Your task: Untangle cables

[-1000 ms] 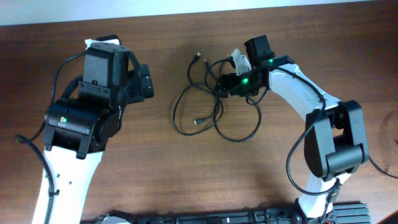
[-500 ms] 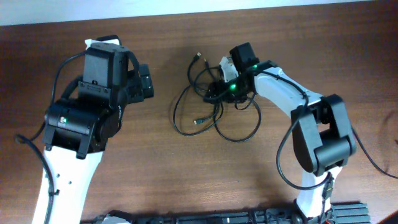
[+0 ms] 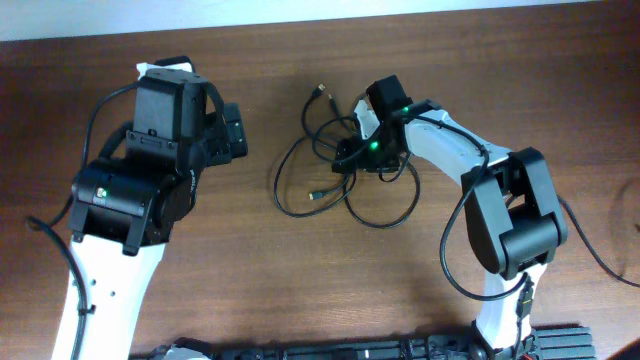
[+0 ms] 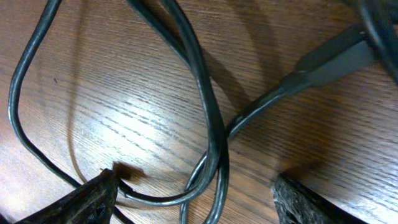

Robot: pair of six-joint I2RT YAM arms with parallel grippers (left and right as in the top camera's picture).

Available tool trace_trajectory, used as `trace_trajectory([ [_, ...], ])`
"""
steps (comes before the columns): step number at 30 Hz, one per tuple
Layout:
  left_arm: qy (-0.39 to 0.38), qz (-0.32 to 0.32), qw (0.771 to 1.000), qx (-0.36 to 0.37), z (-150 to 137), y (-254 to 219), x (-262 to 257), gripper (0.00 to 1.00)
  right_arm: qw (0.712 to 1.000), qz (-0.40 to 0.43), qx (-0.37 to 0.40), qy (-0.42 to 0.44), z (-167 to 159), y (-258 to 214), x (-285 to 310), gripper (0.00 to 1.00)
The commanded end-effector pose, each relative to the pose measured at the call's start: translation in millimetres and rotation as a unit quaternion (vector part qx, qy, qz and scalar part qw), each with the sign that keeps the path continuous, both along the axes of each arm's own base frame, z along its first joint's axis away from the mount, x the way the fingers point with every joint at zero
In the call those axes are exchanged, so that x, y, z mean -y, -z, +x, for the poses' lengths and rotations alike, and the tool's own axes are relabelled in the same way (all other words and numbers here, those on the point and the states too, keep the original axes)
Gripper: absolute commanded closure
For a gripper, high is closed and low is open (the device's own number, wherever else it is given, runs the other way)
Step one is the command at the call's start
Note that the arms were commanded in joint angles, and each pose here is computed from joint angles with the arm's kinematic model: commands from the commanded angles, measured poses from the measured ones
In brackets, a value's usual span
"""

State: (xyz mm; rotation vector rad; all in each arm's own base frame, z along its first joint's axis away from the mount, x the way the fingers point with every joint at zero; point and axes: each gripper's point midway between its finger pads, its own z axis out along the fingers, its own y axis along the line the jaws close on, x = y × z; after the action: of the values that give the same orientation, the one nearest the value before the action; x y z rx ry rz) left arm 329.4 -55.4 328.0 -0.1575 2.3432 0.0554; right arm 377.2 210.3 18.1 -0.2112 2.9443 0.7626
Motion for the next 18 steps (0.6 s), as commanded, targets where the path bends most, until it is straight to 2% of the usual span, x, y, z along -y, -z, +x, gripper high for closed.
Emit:
trace_trajectory([
  [1,-0.009,-0.004,1.000,0.013,-1,-8,-3,0.01,1.000,-0.011,-0.006,-0.017,-10,7,-10,0.22],
  [7,-0.009,-0.004,1.000,0.013,-1,-8,-3,0.01,0.999,-0.015,-0.007,-0.028,-21,18,-17,0.32],
  [10,-0.009,-0.004,1.000,0.013,-1,-8,-3,0.01,0.999,-0.019,-0.017,-0.027,-28,25,-13,0.56],
  [14,-0.009,-0.004,1.000,0.013,-1,-8,-3,0.01,0.999,-0.027,-0.006,-0.024,-23,26,-10,0.71],
  [17,-0.009,-0.004,1.000,0.013,-1,-8,-3,0.01,0.999,-0.032,-0.007,-0.023,-24,27,-9,0.95],
  [18,-0.009,-0.004,1.000,0.013,-1,-8,-3,0.01,0.999,-0.035,-0.013,-0.024,-26,27,-8,0.96],
])
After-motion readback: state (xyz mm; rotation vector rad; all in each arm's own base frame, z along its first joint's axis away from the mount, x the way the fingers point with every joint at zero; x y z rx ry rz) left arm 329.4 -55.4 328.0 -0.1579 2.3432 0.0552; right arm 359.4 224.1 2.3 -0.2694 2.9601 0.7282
